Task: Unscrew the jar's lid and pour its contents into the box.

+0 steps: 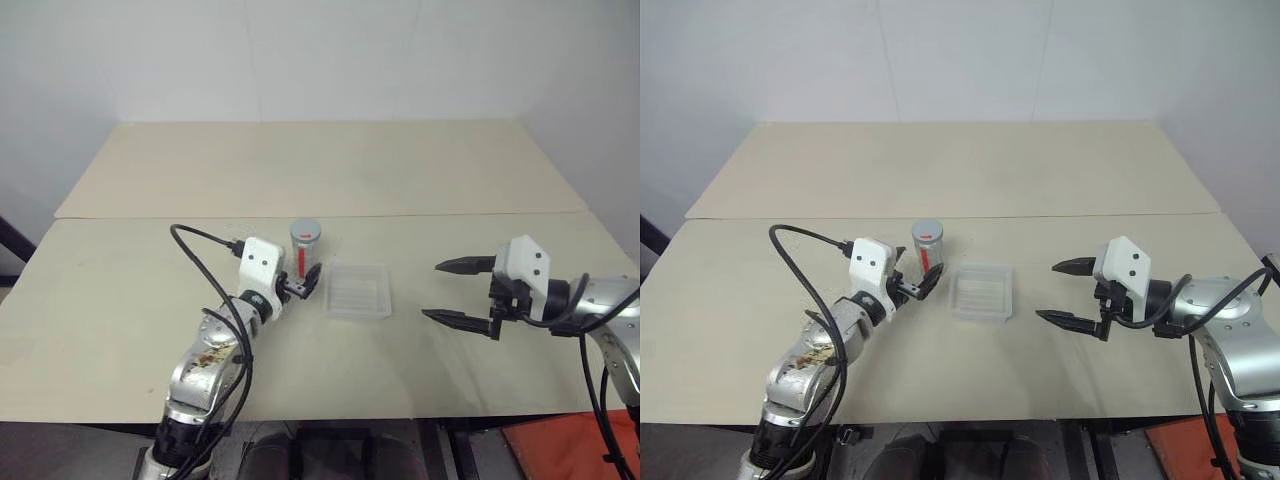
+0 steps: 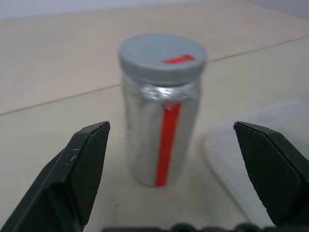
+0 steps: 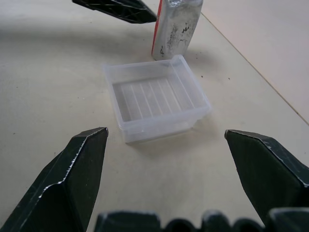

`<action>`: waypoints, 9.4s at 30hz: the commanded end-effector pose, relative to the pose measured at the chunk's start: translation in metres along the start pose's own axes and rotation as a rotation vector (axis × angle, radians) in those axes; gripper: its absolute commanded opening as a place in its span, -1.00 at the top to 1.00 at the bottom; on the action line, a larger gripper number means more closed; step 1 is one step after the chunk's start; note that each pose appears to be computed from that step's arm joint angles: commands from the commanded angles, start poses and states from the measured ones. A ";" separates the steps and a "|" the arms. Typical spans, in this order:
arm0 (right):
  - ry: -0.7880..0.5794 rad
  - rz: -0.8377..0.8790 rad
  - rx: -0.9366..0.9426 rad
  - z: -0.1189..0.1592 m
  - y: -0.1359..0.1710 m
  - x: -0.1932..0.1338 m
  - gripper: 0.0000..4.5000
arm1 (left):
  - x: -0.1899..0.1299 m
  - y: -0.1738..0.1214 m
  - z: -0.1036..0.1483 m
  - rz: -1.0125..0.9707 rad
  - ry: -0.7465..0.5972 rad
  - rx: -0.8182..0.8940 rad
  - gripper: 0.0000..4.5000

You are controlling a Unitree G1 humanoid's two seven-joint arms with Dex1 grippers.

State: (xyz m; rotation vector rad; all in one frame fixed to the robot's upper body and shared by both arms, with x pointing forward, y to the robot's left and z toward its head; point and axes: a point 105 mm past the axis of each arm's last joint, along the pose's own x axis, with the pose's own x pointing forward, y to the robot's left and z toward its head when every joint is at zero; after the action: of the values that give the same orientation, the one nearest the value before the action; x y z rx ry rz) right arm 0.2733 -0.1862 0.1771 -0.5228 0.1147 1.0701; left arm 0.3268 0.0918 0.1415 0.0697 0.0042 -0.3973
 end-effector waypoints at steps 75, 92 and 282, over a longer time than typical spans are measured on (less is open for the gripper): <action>-0.339 0.079 0.096 0.160 -0.013 0.117 -1.00 | 0.019 -0.006 0.093 -1.041 -0.235 0.230 0.09; -0.348 0.065 0.076 0.156 -0.018 0.116 -0.22 | 0.011 -0.007 0.089 -1.099 -0.222 0.229 0.09; -0.320 -0.354 0.195 0.076 -0.078 0.043 -0.23 | 0.000 0.028 0.081 -0.958 -0.254 0.234 0.09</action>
State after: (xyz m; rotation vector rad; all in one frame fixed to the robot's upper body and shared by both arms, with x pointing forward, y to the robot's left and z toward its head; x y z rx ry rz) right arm 0.3510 -0.1301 0.2451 -0.1496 -0.0882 0.8560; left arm 0.3380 0.1119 0.2029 0.2152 -0.1742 -1.3841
